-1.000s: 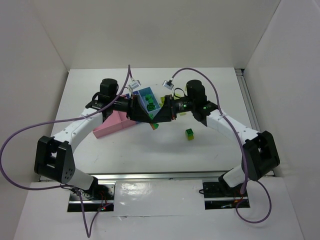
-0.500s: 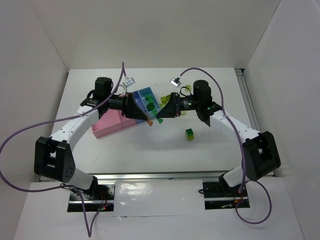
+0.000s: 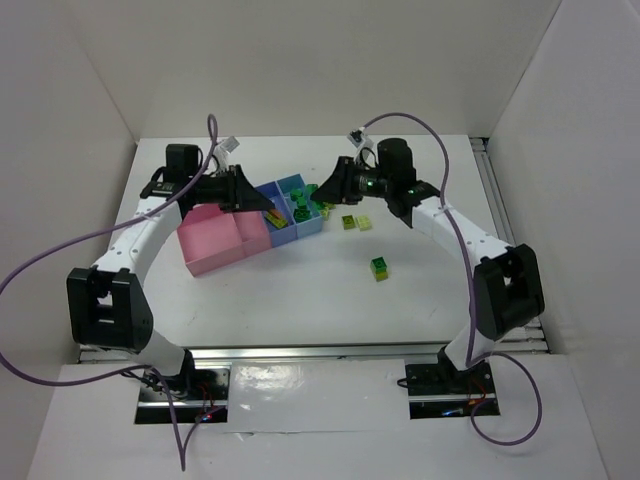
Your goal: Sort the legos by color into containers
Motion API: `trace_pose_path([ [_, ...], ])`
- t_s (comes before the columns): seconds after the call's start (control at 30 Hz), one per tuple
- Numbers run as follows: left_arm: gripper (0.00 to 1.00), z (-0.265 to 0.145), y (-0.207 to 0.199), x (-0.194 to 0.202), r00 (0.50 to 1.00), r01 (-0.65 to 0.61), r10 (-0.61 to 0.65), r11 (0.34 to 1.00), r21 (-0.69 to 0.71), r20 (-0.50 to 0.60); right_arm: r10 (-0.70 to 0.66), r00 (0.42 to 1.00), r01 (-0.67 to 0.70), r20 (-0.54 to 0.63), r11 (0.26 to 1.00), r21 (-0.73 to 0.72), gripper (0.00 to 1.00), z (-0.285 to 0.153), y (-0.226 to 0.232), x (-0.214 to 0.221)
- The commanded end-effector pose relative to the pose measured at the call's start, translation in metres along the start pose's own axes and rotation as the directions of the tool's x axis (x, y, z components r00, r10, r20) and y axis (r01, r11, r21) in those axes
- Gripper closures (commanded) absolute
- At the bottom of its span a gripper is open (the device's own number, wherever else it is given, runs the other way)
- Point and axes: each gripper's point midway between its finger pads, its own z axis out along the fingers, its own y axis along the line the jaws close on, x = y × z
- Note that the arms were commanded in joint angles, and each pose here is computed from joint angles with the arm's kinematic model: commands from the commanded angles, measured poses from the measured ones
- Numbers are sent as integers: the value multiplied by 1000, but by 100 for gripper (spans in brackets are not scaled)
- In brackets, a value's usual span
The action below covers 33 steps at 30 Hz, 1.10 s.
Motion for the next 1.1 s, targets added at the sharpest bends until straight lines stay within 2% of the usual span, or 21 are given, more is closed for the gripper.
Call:
trace_pose_path([
  [0.0, 100, -23, 73, -18, 985, 161, -115, 883, -441, 130, -37, 997, 17, 72, 965, 263, 81, 8, -40, -28],
  [0.03, 100, -29, 85, -19, 975, 209, -141, 838, -505, 170, -52, 995, 22, 85, 947, 319, 81, 11, -50, -31],
  [0.1, 100, -43, 98, -22, 970, 226, -117, 758, -612, 213, -67, 994, 30, 91, 933, 359, 81, 21, -61, -39],
  [0.2, 100, -44, 103, -23, 966, 239, -101, 697, -677, 237, -61, 996, 27, 64, 900, 436, 81, 35, -88, -36],
  [0.23, 100, -49, 110, -24, 966, 237, -78, 657, -715, 248, -76, 996, 46, 48, 893, 448, 81, 39, -86, -39],
  [0.33, 100, -48, 121, -22, 963, 252, -77, 605, -756, 259, -129, 991, 99, 24, 853, 512, 80, 52, -97, -41],
  [0.43, 100, -52, 139, -18, 958, 270, -71, 545, -794, 277, -141, 990, 129, -15, 854, 504, 79, 68, -98, -35],
  [0.57, 100, -48, 151, -17, 954, 279, -52, 507, -816, 295, -132, 990, 140, -53, 850, 508, 77, 82, -112, -24],
  [0.7, 100, -36, 159, -16, 960, 269, -71, 502, -822, 271, -126, 989, 146, -75, 855, 498, 77, 93, -121, -19],
  [0.77, 87, -30, 160, -16, 963, 260, -77, 503, -824, 257, -125, 989, 146, -76, 854, 499, 74, 99, -126, -20],
  [0.83, 67, -26, 161, -14, 966, 252, -80, 498, -830, 245, -117, 989, 144, -85, 853, 502, 67, 105, -134, -17],
  [0.87, 43, -26, 162, -13, 967, 251, -88, 493, -833, 239, -116, 990, 144, -86, 852, 503, 59, 108, -136, -17],
  [0.9, 30, -28, 161, -18, 966, 252, -76, 489, -835, 247, -121, 989, 146, -82, 861, 488, 55, 111, -131, -22],
  [0.97, 16, -28, 161, -18, 966, 252, -76, 489, -835, 247, -127, 988, 154, -90, 863, 480, 44, 115, -132, -24],
  [1.0, 5, -26, 158, -21, 966, 252, -74, 499, -829, 249, -129, 988, 155, -88, 864, 479, 31, 117, -131, -27],
  [1.07, 0, -24, 156, -18, 970, 236, -74, 502, -832, 230, -141, 986, 166, -87, 864, 476, 26, 116, -128, -32],
])
